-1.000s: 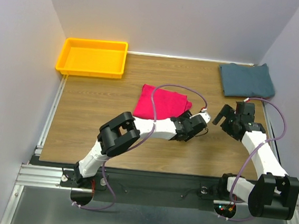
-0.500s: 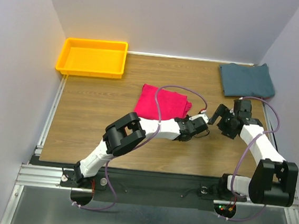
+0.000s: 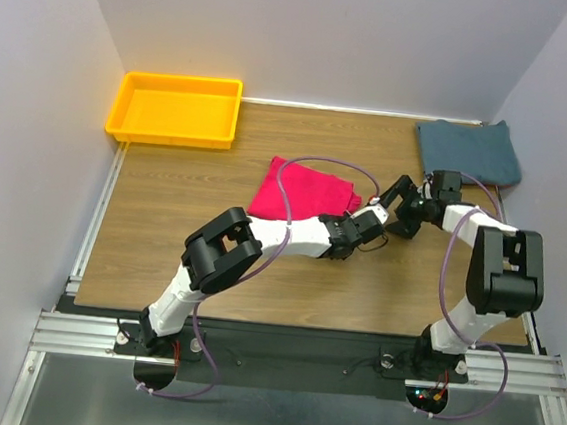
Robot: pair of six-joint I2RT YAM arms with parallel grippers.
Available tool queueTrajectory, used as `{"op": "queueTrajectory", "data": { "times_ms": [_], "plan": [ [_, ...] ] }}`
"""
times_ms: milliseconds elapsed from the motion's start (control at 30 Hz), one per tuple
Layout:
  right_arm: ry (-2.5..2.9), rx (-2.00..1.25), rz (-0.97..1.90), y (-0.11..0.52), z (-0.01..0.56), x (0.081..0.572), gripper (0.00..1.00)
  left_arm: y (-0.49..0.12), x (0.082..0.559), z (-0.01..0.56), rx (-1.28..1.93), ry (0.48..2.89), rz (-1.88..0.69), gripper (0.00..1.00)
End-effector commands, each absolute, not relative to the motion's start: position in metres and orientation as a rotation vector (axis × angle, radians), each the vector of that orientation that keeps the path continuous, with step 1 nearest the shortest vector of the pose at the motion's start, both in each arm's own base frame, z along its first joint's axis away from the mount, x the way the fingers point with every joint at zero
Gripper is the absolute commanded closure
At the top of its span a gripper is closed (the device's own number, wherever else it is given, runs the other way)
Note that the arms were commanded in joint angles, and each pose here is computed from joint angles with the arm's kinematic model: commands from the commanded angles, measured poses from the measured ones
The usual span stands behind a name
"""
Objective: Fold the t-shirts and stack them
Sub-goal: Neatly place the folded tshirt to the corner
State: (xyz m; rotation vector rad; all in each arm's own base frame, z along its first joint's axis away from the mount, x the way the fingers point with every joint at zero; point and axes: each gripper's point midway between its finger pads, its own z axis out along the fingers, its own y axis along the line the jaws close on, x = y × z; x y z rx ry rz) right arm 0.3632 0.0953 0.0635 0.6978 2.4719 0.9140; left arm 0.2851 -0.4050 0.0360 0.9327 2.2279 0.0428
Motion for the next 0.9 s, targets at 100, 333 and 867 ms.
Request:
{"op": "queueTrajectory", "data": {
  "times_ms": [100, 333, 867],
  "plan": [
    [2.351, 0.629, 1.157, 0.120, 0.085, 0.411, 0.00, -0.412, 0.282, 0.081, 0.845, 2.197, -0.109, 1.00],
    [2.430, 0.610, 1.173, 0.148, 0.063, 0.409, 0.00, -0.413, 0.285, 0.096, 0.803, 2.180, -0.165, 1.00],
    [2.563, 0.540, 1.117, 0.206, 0.021, 0.410, 0.05, -0.431, 0.291, 0.122, 0.762, 2.142, -0.261, 1.00]
  ]
}}
